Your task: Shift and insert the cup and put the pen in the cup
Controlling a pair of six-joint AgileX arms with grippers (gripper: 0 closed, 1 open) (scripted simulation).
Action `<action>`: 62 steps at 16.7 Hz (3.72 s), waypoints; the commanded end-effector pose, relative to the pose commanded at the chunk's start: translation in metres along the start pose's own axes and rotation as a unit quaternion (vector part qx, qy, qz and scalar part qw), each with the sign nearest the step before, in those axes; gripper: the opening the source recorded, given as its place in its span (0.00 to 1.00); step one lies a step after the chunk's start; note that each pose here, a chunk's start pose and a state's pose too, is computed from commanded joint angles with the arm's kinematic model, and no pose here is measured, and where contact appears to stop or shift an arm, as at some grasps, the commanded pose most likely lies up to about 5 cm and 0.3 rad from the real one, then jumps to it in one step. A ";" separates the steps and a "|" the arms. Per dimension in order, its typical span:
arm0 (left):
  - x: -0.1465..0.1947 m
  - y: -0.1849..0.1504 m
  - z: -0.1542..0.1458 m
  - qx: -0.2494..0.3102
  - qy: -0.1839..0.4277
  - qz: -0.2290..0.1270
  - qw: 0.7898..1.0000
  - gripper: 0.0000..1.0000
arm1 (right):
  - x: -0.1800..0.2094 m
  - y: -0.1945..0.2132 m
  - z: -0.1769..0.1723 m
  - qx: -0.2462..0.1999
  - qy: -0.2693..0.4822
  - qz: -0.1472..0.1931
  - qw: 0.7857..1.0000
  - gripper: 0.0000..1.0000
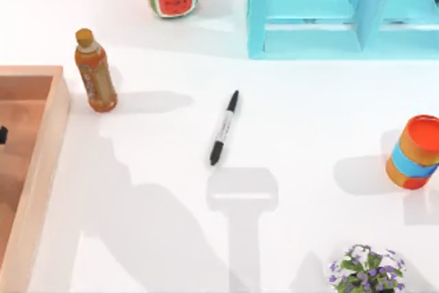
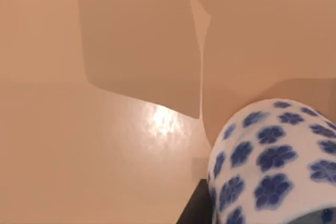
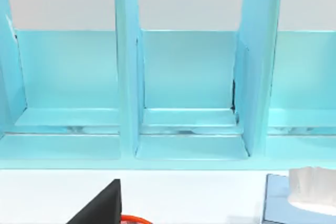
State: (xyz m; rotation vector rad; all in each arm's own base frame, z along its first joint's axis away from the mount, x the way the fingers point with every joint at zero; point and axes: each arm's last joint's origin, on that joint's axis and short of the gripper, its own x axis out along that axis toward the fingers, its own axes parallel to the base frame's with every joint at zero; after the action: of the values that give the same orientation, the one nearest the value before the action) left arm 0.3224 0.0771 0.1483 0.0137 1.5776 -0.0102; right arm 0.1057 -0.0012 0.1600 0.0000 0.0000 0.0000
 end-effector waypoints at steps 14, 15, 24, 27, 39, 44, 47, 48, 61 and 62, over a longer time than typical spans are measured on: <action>-0.072 -0.026 0.033 -0.066 -0.060 0.010 0.996 0.00 | 0.000 0.000 0.000 0.000 0.000 0.000 1.000 1.00; -0.082 -0.041 0.034 -0.064 -0.050 0.007 0.997 0.00 | 0.000 0.000 0.000 0.000 0.000 0.000 1.000 1.00; -0.151 -0.150 -0.002 0.001 -0.001 0.000 1.000 0.00 | 0.000 0.000 0.000 0.000 0.000 0.000 1.000 1.00; -0.151 -0.150 -0.002 0.001 -0.001 0.000 1.000 0.00 | 0.000 0.000 0.000 0.000 0.000 0.000 1.000 1.00; -0.062 -0.226 0.027 0.002 -0.002 0.000 1.000 0.00 | 0.000 0.000 0.000 0.000 0.000 0.000 1.000 1.00; -0.057 -0.223 0.028 -0.001 0.000 0.000 1.000 0.00 | 0.000 0.000 0.000 0.000 0.000 0.000 1.000 1.00; -0.035 -0.225 0.028 0.002 -0.005 -0.001 1.000 0.00 | 0.000 0.000 0.000 0.000 0.000 0.000 1.000 1.00; -0.027 -0.225 0.028 0.002 -0.004 -0.001 1.000 0.00 | 0.000 0.000 0.000 0.000 0.000 0.000 1.000 1.00; -0.017 -0.225 0.027 0.002 -0.002 0.000 1.000 0.60 | 0.000 0.000 0.000 0.000 0.000 0.000 1.000 1.00; -0.017 -0.225 0.027 0.002 -0.002 0.000 1.000 0.68 | 0.000 0.000 0.000 0.000 0.000 0.000 1.000 1.00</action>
State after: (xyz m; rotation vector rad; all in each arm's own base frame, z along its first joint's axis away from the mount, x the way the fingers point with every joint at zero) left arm 0.3462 -0.1487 0.1647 0.0173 1.5738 -0.0141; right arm 0.1057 -0.0012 0.1600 0.0000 0.0000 0.0000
